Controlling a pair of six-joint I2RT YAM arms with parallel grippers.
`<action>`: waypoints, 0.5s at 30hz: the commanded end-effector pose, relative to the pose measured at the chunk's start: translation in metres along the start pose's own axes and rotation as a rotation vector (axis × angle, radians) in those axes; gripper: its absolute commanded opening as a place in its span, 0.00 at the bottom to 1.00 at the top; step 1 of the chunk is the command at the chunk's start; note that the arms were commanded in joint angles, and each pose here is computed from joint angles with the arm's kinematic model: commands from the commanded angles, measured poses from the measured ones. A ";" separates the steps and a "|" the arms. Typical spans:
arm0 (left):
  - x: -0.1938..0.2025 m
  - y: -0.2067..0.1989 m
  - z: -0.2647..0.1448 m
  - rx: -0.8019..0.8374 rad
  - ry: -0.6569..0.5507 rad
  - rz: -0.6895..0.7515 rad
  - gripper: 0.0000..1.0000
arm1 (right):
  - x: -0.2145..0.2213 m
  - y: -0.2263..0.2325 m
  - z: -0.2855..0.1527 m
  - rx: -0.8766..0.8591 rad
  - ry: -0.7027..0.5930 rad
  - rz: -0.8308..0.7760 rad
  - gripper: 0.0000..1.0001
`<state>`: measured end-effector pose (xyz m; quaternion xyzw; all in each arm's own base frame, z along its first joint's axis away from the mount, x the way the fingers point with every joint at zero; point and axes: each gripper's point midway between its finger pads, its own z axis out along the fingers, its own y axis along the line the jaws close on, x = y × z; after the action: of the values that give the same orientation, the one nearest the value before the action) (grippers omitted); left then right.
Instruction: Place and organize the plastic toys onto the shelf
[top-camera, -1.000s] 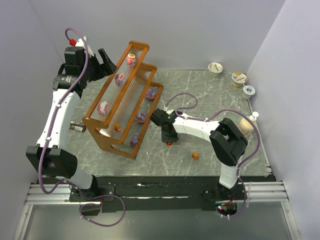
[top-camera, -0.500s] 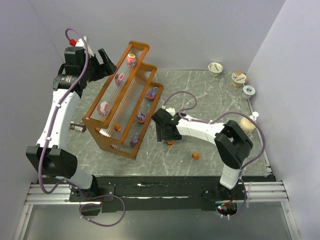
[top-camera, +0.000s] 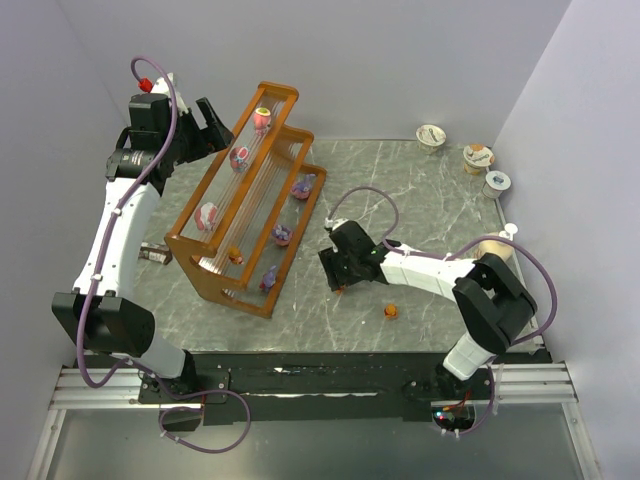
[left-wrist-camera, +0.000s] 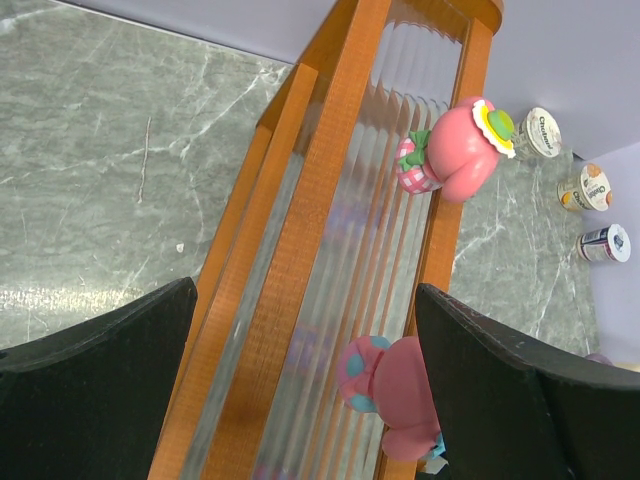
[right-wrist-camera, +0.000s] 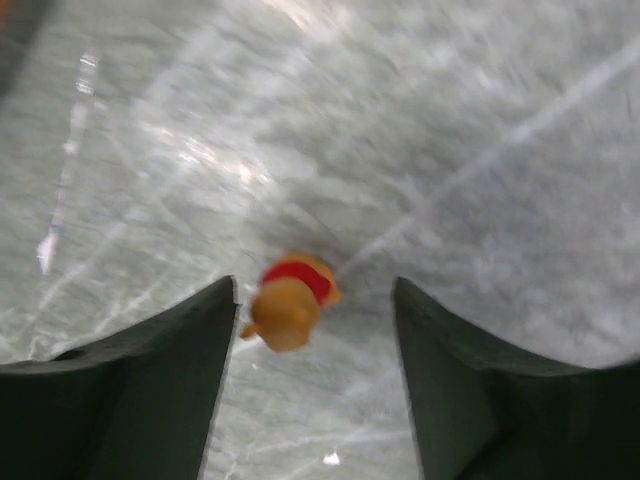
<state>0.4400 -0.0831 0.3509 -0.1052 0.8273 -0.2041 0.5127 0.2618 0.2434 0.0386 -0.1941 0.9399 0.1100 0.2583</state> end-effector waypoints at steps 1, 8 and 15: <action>-0.021 -0.011 -0.018 0.022 -0.068 0.021 0.96 | -0.034 0.020 -0.005 -0.111 -0.131 -0.126 0.64; -0.025 -0.009 -0.020 0.008 -0.080 0.032 0.96 | -0.028 0.015 0.000 -0.102 -0.096 -0.188 0.58; -0.025 -0.008 -0.018 0.003 -0.077 0.034 0.96 | -0.010 0.013 0.002 -0.119 -0.033 -0.206 0.65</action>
<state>0.4390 -0.0797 0.3479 -0.1078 0.8309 -0.1939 0.5103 0.2669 0.2605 0.0459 -0.2889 0.9045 0.1422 0.2797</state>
